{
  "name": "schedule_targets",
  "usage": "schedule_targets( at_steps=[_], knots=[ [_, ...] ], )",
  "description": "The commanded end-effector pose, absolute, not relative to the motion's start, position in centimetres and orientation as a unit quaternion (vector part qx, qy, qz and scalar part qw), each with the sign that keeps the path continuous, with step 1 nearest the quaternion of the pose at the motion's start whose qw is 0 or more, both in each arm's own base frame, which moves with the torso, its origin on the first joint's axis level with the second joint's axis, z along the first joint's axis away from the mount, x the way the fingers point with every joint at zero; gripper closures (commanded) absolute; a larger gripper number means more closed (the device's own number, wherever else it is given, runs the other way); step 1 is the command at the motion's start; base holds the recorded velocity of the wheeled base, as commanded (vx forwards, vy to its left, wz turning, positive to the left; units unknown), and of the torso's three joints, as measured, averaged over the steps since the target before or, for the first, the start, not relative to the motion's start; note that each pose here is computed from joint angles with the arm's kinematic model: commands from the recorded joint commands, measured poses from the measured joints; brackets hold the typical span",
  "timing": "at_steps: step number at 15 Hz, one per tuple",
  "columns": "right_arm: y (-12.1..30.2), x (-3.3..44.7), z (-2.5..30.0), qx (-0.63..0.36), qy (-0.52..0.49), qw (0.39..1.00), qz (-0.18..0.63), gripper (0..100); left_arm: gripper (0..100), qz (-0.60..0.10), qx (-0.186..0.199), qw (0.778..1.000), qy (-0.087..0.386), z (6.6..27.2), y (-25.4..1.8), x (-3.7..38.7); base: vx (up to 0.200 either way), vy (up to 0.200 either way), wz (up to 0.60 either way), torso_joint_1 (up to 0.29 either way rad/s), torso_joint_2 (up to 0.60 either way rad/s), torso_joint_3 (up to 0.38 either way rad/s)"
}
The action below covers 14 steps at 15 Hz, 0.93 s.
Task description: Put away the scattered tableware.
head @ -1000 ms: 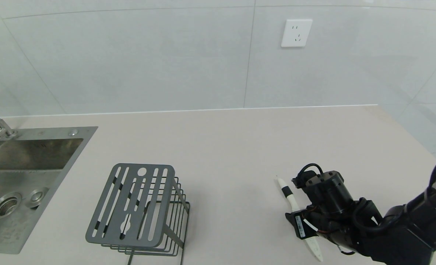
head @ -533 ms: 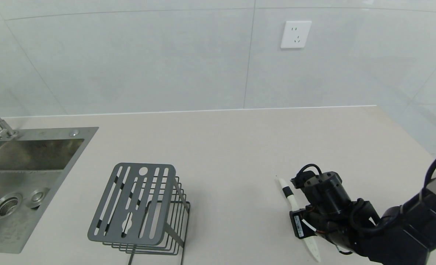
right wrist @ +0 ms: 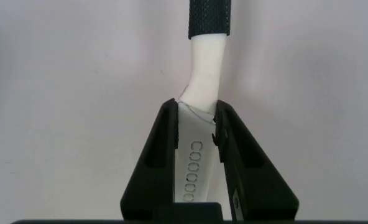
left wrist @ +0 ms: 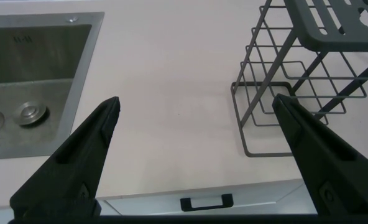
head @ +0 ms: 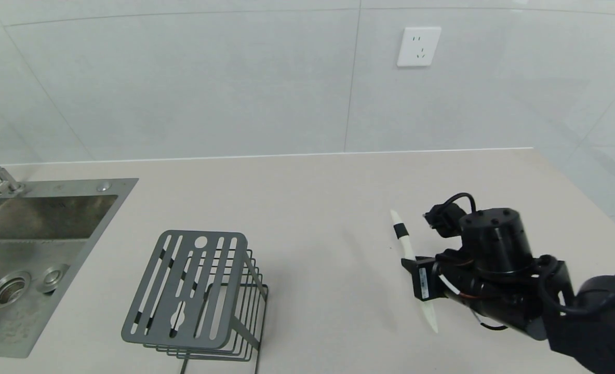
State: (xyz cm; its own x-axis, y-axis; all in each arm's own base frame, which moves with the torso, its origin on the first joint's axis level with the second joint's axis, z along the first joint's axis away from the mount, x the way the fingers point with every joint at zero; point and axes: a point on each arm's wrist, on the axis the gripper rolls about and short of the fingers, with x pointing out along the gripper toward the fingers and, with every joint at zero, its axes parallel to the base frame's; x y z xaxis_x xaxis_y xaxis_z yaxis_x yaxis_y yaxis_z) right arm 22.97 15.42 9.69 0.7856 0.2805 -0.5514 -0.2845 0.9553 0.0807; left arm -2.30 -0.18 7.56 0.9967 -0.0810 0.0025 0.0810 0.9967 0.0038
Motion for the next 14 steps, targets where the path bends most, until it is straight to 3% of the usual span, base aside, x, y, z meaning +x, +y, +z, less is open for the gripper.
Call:
schedule_targets(
  at_steps=[1, 5, 6, 8, 12, 14],
  knots=[
    [13.9, 20.9, 15.4, 0.041, 0.199, 0.96, 0.191, 100, 0, -0.042, 0.002, 0.999, -0.002, 7.6, -0.2, -2.3, 0.0, 0.0, 0.0, 0.0, 0.0, 0.0],
    [10.9, 20.4, 18.1, 0.029, 0.119, 0.964, 0.237, 100, 0, -0.041, 0.0, 0.999, -0.002, 7.6, -0.2, -2.3, 0.0, 0.0, 0.0, 0.0, 0.0, 0.0],
    [9.7, 21.4, 20.6, -0.01, 0.017, 0.961, 0.274, 100, 0, -0.039, -0.001, 0.999, -0.001, 7.6, -0.2, -2.3, 0.0, 0.0, 0.0, 0.0, 0.0, 0.0],
    [9.5, 22.2, 23.5, -0.046, -0.072, 0.945, 0.315, 100, 0, -0.039, -0.001, 0.999, -0.002, 7.6, -0.2, -2.3, 0.0, 0.0, 0.0, 0.0, 0.0, 0.0],
    [9.9, 24.2, 28.1, -0.048, -0.147, 0.941, 0.301, 100, 0, -0.042, 0.005, 0.999, -0.001, 7.6, -0.2, -2.3, 0.0, 0.0, 0.0, 0.0, 0.0, 0.0],
    [9.9, 25.2, 28.0, -0.088, -0.152, 0.948, 0.265, 100, 0, -0.047, 0.009, 0.999, -0.003, 7.6, -0.2, -2.3, 0.0, 0.0, 0.0, 0.0, 0.0, 0.0]
  ],
)
